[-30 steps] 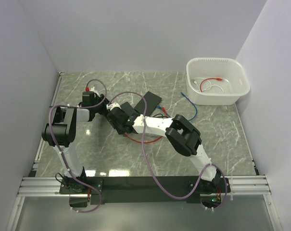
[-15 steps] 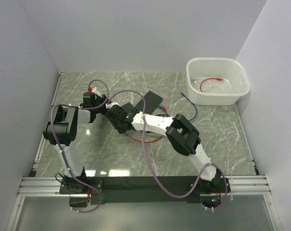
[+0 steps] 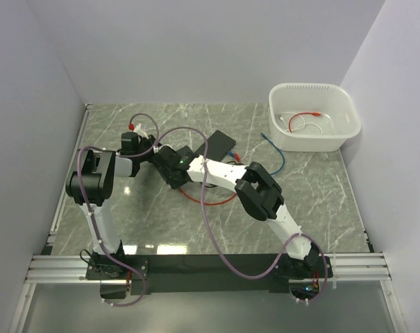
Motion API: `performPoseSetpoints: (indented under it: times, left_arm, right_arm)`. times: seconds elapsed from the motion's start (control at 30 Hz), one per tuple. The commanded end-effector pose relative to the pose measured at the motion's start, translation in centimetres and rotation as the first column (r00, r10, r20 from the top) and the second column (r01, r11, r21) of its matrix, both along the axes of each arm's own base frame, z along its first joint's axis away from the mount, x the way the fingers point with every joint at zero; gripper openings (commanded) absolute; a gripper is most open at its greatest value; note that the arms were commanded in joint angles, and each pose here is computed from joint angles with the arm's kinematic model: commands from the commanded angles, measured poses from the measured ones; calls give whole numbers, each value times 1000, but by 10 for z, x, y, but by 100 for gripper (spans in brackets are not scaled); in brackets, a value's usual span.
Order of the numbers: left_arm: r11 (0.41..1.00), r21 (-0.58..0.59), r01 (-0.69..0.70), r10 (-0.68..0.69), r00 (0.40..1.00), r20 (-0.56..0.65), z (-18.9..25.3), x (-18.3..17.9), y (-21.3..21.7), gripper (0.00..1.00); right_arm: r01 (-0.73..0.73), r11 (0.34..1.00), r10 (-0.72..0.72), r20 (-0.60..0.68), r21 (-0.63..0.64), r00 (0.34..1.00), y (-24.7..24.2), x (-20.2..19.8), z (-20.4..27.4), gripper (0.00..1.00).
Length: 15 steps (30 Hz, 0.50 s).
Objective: Insert the plug into the switch port
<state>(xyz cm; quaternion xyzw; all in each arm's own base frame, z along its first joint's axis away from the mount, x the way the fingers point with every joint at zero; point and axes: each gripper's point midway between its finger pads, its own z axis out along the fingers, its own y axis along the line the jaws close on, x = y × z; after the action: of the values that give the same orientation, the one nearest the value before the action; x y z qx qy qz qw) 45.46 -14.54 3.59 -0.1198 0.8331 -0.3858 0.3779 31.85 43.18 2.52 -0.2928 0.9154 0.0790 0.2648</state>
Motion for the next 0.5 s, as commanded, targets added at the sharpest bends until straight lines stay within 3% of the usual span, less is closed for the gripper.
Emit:
performPoseSetpoints:
  times: [0.0, 0.2, 0.47]
  left_arm:
    - [989, -9, 149, -145, 946, -290, -56, -69, -36, 25]
    - [978, -16, 209, -204, 928, -310, -61, -74, -52, 22]
    - [974, 12, 227, -211, 919, -334, -72, -76, -54, 20]
  right_arm:
    - [112, 981, -146, 220, 161, 965, 13, 84, 42, 0]
    - [137, 969, -195, 298, 205, 934, 8, 108, 71, 0]
    - [196, 947, -264, 270, 255, 926, 7, 130, 87, 0]
